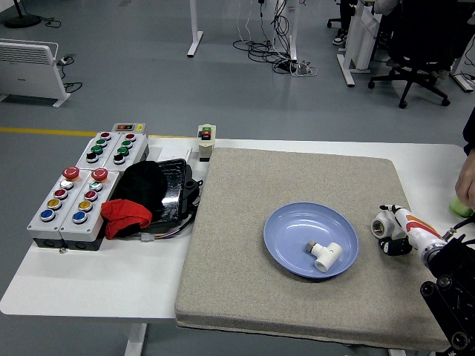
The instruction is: Pick pipe place plate twice
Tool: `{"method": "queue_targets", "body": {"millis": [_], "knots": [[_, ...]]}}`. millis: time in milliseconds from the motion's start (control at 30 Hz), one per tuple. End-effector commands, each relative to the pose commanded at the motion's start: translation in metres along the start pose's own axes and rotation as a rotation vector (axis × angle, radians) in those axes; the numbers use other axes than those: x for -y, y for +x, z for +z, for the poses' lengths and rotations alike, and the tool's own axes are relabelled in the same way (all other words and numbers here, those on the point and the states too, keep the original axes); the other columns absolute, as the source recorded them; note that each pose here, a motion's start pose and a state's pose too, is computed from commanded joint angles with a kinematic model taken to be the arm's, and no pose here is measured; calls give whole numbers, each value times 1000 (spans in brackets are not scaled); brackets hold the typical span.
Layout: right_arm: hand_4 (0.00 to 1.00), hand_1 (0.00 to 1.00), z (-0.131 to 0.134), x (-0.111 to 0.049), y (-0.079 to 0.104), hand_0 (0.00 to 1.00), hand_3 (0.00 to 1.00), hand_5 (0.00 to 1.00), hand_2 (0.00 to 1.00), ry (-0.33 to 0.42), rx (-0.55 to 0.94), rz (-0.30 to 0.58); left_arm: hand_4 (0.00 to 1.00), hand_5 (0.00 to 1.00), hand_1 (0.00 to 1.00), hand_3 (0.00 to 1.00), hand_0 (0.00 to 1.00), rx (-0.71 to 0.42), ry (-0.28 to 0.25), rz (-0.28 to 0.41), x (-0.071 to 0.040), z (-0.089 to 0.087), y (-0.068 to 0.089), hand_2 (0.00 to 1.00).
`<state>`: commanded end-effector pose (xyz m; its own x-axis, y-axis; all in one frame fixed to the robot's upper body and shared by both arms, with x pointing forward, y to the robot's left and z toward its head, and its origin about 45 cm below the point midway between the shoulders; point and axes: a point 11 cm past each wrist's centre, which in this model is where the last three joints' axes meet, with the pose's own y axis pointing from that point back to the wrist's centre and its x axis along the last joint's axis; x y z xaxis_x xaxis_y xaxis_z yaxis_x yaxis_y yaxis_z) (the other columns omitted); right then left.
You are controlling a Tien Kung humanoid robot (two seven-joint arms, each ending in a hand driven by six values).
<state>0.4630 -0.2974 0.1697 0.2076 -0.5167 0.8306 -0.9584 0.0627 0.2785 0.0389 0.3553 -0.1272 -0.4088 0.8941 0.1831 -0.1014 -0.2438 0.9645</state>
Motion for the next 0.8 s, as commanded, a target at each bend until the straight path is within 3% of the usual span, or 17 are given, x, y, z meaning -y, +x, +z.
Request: {"method": "queue_targets", "body": {"millis": [133,167,333,367,533,567,800], "knots": [[605,699,8,1,-1,672,842,153,752,11,55,11,259,998,670,616,692,0,-3,-1,0,1,0,687],[546,559,9,1,-1,459,776,102,589,14,61,12,258,998,673,616,694,0,-3,-1,0,1,0,688],[546,559,11,-1,-4,459,776,102,589,35,83,22,258,998,673,616,694,1,-5,-1,0,2,0,688],[463,470,10,-1,-3,341,732,52,532,42,90,27,259,998,674,617,693,0,-5,-2,0,2,0,688],[463,470,5,-2,-1,341,732,52,532,62,111,48,259,998,674,617,693,0,-7,-2,0,3,0,688],[435,434,4,-3,1,287,679,77,515,70,115,58,259,998,674,615,693,1,-7,-2,0,3,0,688],[405,415,-2,-6,11,264,647,76,505,103,137,93,259,998,674,616,694,1,-5,-1,0,2,0,687]]}}
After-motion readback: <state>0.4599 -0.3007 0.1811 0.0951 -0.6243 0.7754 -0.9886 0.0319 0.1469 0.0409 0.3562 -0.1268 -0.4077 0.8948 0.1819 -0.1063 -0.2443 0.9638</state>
